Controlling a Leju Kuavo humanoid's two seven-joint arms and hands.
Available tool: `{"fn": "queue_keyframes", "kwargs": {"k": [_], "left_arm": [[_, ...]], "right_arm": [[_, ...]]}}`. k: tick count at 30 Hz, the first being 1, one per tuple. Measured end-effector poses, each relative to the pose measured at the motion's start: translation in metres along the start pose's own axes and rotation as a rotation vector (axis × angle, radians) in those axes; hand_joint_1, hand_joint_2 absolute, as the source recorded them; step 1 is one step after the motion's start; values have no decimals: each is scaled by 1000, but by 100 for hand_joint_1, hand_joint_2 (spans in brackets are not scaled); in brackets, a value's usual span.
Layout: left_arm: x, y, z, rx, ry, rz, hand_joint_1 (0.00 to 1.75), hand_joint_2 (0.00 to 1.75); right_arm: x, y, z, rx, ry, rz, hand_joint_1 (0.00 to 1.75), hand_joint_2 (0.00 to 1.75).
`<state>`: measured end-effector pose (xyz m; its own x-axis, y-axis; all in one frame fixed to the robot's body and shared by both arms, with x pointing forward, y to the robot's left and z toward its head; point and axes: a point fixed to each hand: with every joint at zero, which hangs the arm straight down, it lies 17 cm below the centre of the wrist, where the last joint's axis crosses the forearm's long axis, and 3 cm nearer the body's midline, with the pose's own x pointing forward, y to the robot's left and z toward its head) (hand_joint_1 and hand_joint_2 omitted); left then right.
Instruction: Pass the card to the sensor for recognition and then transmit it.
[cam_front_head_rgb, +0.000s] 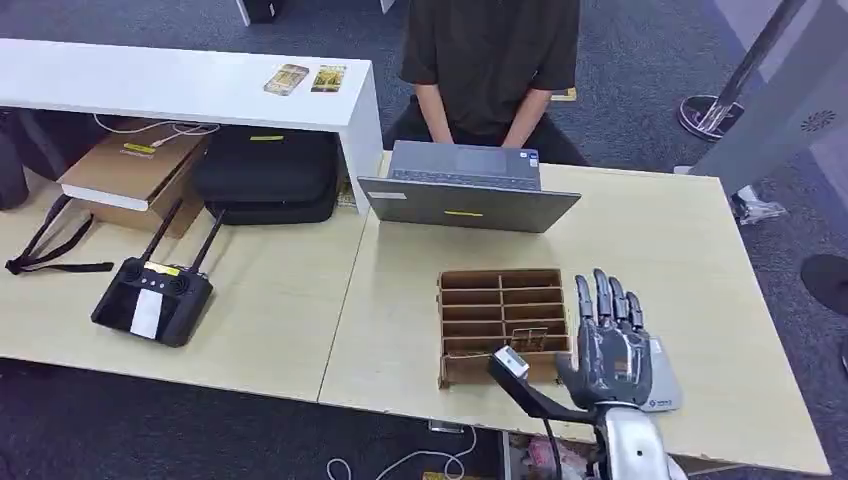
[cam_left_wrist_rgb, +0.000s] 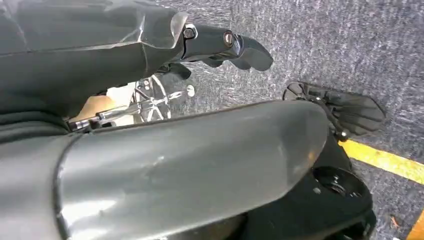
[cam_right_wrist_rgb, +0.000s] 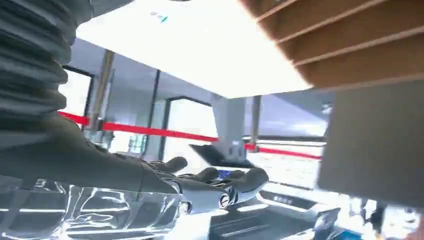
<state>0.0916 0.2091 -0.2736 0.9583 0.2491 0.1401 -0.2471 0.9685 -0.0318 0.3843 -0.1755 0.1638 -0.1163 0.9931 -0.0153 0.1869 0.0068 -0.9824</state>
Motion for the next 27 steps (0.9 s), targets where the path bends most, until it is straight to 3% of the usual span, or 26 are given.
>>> {"fn": "queue_keyframes", "kwargs": {"k": [7,19,27], "left_arm": [[-3,4,0,1,10,-15,0,0],[-3,7,-1,-5,33,-56,0,0],[0,7,-1,-4,38,-92,0,0]], "right_arm": [[-7,-20,15,-18,17,-34,0,175],[-4,6,43,118,25,-51,0,175],[24,30,62,231,-38,-143,0,175]]}}
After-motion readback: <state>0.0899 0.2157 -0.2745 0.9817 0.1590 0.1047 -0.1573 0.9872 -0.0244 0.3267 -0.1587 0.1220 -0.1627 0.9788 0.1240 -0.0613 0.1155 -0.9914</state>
